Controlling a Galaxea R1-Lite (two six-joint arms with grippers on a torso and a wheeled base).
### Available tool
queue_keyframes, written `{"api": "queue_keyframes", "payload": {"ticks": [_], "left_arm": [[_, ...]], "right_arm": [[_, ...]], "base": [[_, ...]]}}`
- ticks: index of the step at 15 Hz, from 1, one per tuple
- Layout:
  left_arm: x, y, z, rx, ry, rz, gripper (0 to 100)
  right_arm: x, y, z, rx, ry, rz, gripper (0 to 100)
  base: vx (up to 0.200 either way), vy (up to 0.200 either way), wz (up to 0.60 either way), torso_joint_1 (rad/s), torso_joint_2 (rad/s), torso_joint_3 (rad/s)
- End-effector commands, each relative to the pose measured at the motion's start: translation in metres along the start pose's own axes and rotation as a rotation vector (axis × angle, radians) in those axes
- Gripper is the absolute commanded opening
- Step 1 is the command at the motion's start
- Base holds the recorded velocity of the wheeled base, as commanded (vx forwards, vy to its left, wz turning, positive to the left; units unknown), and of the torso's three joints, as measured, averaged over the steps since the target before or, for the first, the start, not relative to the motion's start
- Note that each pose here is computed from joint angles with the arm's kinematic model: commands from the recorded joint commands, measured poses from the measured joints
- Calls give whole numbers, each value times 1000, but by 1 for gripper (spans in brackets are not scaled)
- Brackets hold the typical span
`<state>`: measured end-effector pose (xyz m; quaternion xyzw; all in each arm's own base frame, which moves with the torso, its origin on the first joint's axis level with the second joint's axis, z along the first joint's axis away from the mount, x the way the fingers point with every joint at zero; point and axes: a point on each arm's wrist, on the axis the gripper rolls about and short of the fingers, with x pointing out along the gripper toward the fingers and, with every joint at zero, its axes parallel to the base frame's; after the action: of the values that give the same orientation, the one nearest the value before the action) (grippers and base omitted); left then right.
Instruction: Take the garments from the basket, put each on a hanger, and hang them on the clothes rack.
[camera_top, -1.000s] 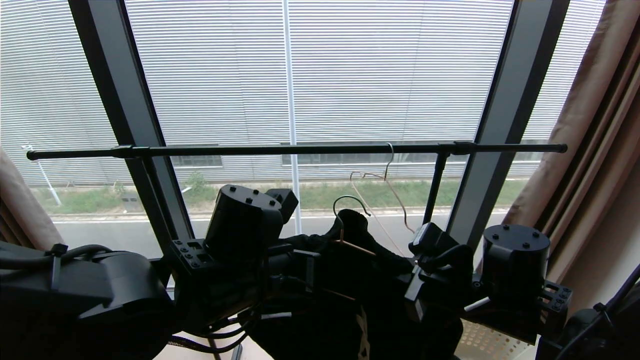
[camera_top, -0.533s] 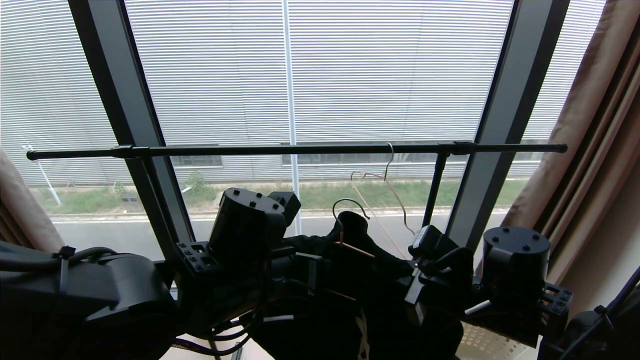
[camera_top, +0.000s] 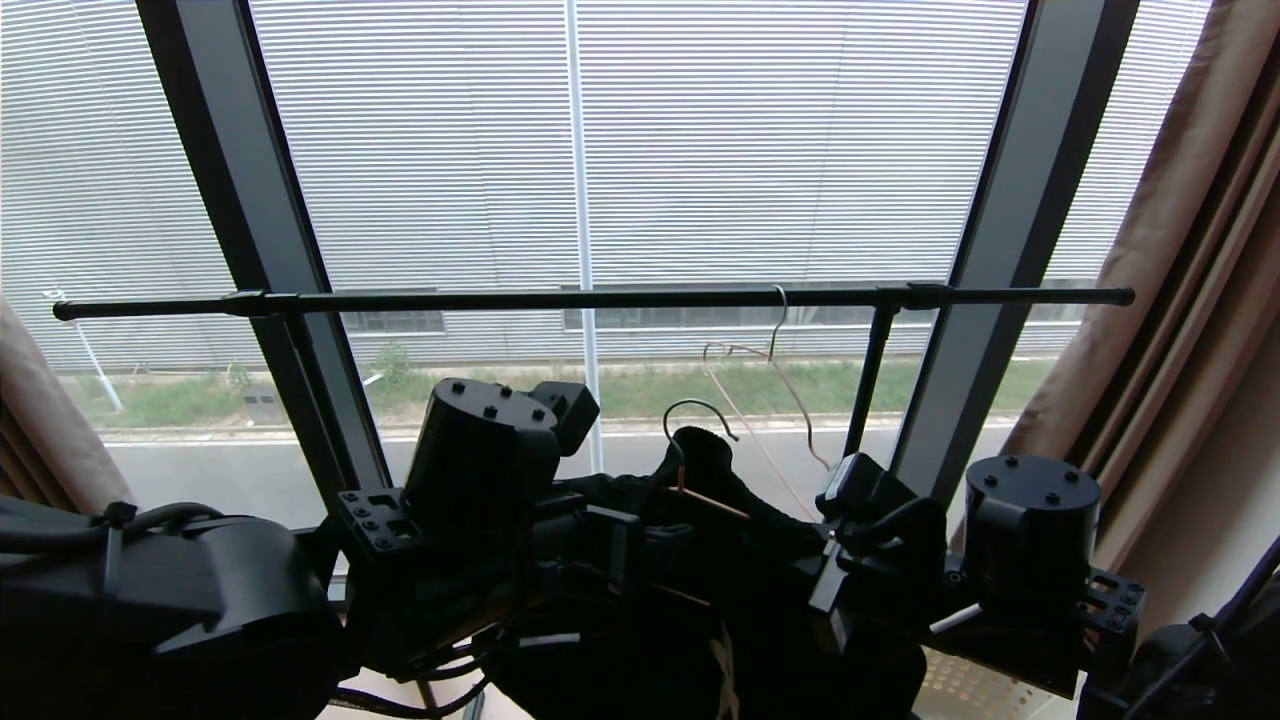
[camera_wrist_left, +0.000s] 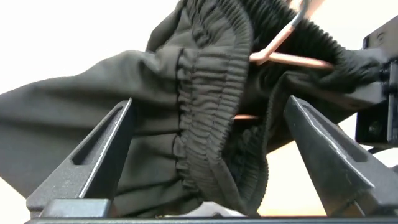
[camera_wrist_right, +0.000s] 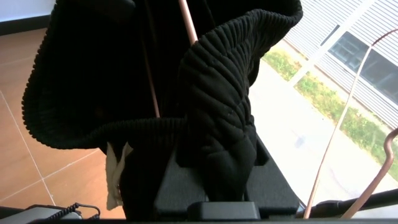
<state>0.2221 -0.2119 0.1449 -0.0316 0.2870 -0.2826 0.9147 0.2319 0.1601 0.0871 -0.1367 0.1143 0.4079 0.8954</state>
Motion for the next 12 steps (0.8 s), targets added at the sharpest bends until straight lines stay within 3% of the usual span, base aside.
{"api": "queue_keyframes", "payload": {"ticks": [1,5,9,10,11,12], "left_arm": [[-12,1,2,21,-24,-5,100],[-18,10,2,35,-81,-3,100],[-16,25,-1,61,-202,-13,100],[-15,33,-5,124,-201,-1,100],[-18,50,-14,237,-161,7,100],[-20,55,-15,262,-153,-2,100]], "right_arm": [[1,-1,0,1,-1,5,0],[-3,-12,-4,15,-8,23,0],[-5,-21,-9,22,1,24,0],[-5,-21,-10,23,2,25,0],[-5,-21,-13,11,10,38,0],[-6,-20,-14,-2,11,55,0]], "base": [[0,0,0,0,0,0],[0,0,0,0,0,0],[0,0,0,0,0,0],[0,0,0,0,0,0],[0,0,0,0,0,0],[0,0,0,0,0,0]]}}
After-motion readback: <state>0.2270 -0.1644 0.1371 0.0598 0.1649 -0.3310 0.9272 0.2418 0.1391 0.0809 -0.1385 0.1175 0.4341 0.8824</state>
